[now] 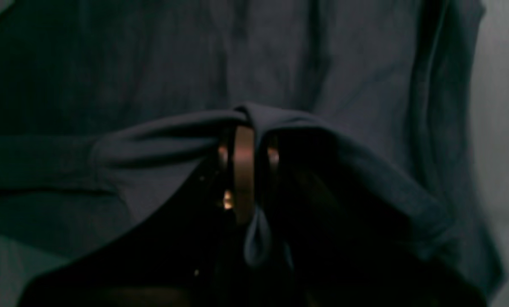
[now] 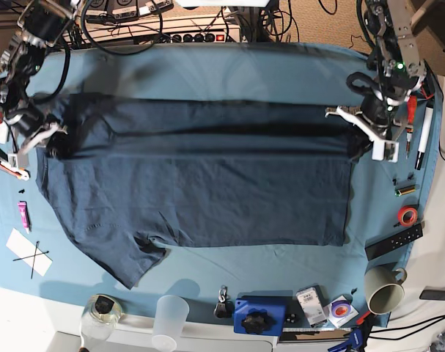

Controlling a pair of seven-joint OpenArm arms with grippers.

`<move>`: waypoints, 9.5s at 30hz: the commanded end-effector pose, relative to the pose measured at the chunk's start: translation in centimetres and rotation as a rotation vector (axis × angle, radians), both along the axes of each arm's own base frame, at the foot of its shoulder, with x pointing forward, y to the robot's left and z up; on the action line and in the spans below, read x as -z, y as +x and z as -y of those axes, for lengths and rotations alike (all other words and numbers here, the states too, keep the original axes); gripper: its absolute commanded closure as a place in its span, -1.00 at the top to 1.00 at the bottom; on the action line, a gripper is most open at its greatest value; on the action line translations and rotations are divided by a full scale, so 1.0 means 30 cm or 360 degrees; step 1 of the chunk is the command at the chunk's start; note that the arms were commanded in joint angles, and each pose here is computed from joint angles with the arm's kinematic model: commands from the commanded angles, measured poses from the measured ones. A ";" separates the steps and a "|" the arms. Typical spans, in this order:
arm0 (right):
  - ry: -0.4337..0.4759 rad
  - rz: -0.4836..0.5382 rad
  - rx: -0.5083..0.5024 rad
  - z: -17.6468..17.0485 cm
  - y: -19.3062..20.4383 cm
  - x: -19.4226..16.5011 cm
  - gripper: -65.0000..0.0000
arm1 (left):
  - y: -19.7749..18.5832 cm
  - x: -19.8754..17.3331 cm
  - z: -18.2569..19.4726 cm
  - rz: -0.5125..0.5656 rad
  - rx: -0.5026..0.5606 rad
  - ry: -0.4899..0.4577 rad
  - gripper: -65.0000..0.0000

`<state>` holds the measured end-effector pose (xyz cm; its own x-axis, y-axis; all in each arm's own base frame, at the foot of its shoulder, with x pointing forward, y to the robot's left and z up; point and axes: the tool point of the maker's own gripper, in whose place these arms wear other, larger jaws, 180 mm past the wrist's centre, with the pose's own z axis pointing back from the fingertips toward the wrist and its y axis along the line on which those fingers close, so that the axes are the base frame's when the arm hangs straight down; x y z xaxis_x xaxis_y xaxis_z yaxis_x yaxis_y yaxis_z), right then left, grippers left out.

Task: Fold the T-shirt properly
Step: 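Lower the folded edge onto the shirt and open both grippers, then raise both grippers away from the folded shirt, then grasp the folded edge of the shirt with both grippers, then drag the folded shirt toward the robot with both grippers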

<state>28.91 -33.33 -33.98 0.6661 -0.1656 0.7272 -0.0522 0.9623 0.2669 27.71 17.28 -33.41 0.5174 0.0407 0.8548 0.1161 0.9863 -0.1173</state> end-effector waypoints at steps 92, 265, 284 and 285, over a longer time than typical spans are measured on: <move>0.0157 0.0203 0.0292 0.244 0.061 -0.190 -0.21 | 0.007 -0.095 0.086 -0.0142 0.0176 -0.0073 -0.02; 0.0468 -0.0335 0.0172 0.137 -0.422 0.069 -1.00 | -0.526 0.212 -0.204 -0.0872 -0.0088 -0.0743 -1.00; 0.0566 -0.0188 0.0146 0.123 -0.378 0.008 -0.49 | -0.443 0.132 -0.181 -0.0643 0.0015 -0.0780 -0.40; 0.0563 -0.0185 0.0145 0.125 -0.376 0.004 -0.43 | -0.447 0.128 -0.178 -0.0654 0.0030 -0.0764 -0.40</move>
<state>16.71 -36.16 -35.78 0.7367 -0.4692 0.4869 0.1085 0.7927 0.5998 13.84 22.23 -38.20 0.8171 0.3676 0.4441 -0.0404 0.8050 -0.5920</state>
